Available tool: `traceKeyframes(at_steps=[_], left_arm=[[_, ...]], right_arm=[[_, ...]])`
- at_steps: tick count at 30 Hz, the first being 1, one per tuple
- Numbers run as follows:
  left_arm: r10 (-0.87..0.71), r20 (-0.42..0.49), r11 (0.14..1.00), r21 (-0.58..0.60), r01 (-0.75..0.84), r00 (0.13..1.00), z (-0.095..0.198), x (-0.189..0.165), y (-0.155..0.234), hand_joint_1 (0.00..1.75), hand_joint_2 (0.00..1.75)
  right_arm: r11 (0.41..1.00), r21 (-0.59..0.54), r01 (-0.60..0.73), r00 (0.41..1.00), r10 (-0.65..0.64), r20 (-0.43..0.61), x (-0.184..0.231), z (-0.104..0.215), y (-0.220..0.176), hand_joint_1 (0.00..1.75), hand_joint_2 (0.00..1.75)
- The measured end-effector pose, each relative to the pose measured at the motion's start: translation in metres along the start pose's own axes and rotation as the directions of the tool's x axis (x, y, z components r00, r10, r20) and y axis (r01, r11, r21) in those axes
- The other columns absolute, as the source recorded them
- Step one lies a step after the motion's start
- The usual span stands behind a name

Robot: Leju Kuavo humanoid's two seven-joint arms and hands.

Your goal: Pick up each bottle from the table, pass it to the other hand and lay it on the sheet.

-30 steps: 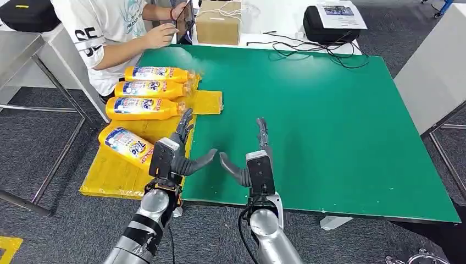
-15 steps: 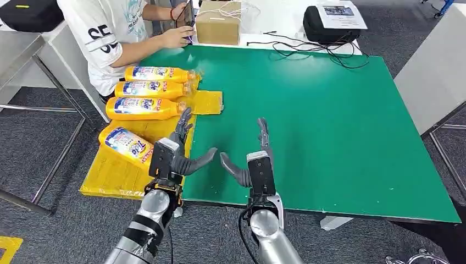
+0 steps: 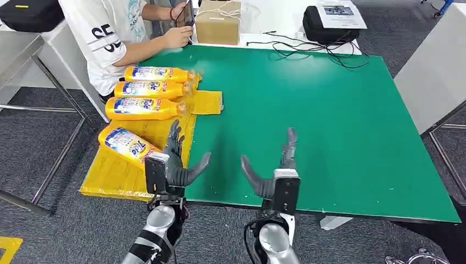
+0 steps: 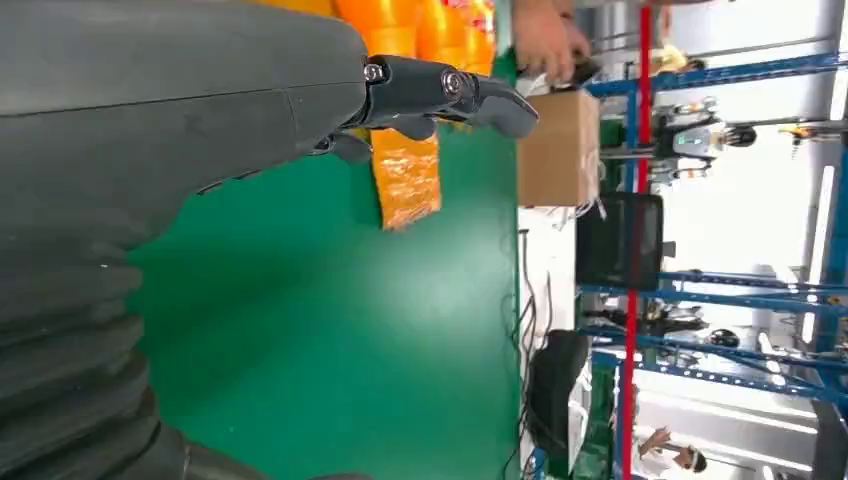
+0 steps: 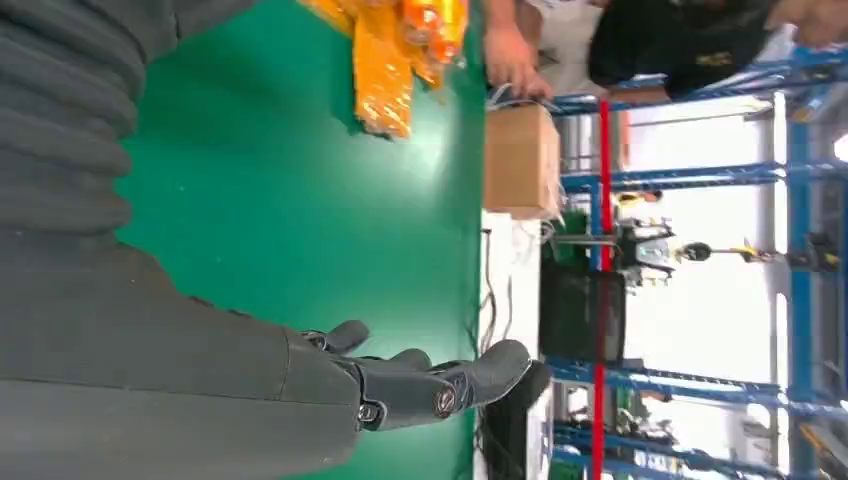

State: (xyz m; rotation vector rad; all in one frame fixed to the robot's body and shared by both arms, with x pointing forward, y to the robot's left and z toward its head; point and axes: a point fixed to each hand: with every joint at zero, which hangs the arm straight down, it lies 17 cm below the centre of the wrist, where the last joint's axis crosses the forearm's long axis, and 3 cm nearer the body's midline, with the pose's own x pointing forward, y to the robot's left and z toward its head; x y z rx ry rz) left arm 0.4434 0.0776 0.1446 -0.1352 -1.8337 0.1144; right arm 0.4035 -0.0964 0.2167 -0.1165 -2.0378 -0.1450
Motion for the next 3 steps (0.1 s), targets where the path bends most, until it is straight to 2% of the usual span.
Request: traceKeyframes(at_steps=[3], left_arm=[[0.022, -0.024, 1.000, 0.012, -0.022, 0.999, 0.0005, -0.0043, 0.0013, 0.00, 1.75]], right_arm=[[1.000, -0.019, 0.016, 1.000, -0.016, 0.006, 0.0062, 0.0000, -0.0063, 0.00, 1.75]])
